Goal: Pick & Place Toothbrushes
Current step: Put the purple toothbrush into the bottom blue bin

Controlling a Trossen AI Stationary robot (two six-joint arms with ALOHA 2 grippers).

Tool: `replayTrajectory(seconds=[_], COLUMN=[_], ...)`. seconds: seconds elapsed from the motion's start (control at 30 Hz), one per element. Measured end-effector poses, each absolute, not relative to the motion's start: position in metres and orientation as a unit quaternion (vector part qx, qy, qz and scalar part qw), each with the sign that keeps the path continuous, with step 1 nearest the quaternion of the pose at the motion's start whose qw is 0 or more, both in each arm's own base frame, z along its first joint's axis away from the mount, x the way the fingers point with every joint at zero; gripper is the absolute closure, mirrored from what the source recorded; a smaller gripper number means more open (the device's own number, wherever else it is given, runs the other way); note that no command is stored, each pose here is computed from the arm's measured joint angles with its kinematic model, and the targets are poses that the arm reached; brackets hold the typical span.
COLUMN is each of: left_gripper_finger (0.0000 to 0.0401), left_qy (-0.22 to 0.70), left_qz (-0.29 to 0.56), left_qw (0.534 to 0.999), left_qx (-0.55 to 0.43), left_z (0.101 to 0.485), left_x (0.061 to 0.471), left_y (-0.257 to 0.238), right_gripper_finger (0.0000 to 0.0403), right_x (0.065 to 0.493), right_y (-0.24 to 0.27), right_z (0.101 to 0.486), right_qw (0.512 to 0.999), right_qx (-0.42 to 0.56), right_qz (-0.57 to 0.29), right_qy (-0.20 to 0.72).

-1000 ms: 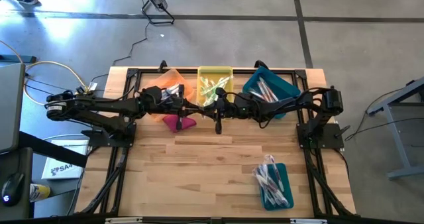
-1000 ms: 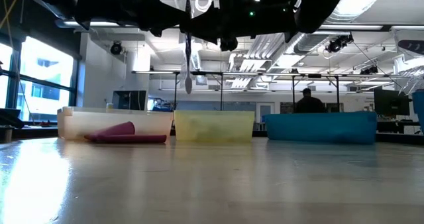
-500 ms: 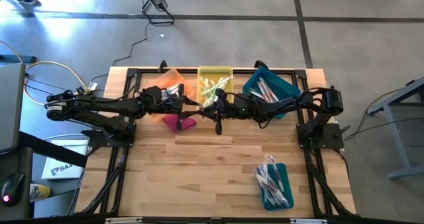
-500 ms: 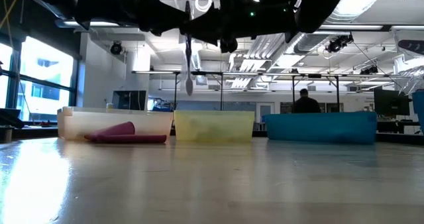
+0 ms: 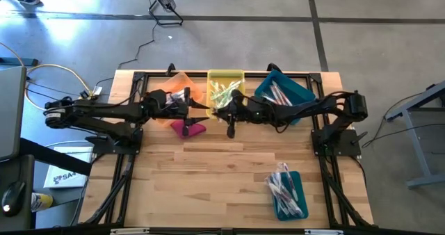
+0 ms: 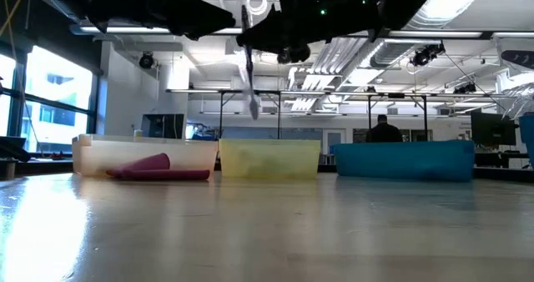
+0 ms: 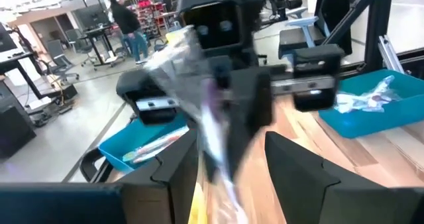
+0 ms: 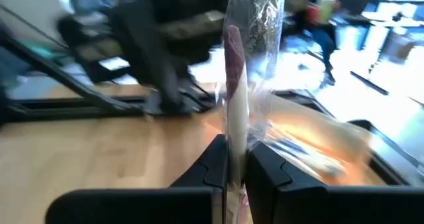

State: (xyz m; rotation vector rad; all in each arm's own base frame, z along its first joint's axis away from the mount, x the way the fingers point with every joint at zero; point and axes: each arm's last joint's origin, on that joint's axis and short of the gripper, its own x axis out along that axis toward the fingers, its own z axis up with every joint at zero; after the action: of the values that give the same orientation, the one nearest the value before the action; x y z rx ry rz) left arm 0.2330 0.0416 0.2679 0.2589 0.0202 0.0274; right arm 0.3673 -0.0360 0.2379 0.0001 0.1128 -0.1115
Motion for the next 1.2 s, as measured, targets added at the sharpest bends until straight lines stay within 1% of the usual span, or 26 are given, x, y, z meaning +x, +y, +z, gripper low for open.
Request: replayTrajectory(seconds=[0.17, 0.43, 0.57, 0.77, 0.87, 1.0, 1.2], left_gripper_finger=[0.0233, 0.0233, 0.0233, 0.0233, 0.0233, 0.0233, 0.0233], left_qy=[0.022, 0.026, 0.038, 0.055, 0.068, 0.092, 0.116], left_qz=[0.013, 0.013, 0.012, 0.009, 0.007, 0.008, 0.004], left_qw=[0.991, 0.988, 0.988, 0.985, 0.983, 0.982, 0.981], left_qx=[0.129, 0.15, 0.148, 0.163, 0.173, 0.164, 0.158], left_z=[0.278, 0.291, 0.292, 0.289, 0.287, 0.282, 0.278], left_x=[0.214, 0.185, 0.176, 0.173, 0.173, 0.172, 0.171], left_y=[0.038, 0.032, 0.03, 0.03, 0.03, 0.03, 0.03], right_gripper_finger=[0.0383, 0.0383, 0.0383, 0.0383, 0.0383, 0.0383, 0.0383], right_x=[0.35, 0.31, 0.283, 0.244, 0.231, 0.219, 0.204], right_y=[-0.041, -0.033, -0.017, 0.025, 0.049, 0.083, 0.129], right_z=[0.251, 0.295, 0.314, 0.327, 0.329, 0.33, 0.322], right_qw=[0.987, 0.979, 0.97, 0.955, 0.953, 0.954, 0.947], right_qx=[-0.004, -0.001, 0.025, 0.08, 0.117, 0.165, 0.24], right_qz=[-0.122, -0.172, -0.21, -0.252, -0.253, -0.234, -0.2], right_qy=[0.108, 0.114, 0.123, 0.131, 0.115, 0.09, 0.073])
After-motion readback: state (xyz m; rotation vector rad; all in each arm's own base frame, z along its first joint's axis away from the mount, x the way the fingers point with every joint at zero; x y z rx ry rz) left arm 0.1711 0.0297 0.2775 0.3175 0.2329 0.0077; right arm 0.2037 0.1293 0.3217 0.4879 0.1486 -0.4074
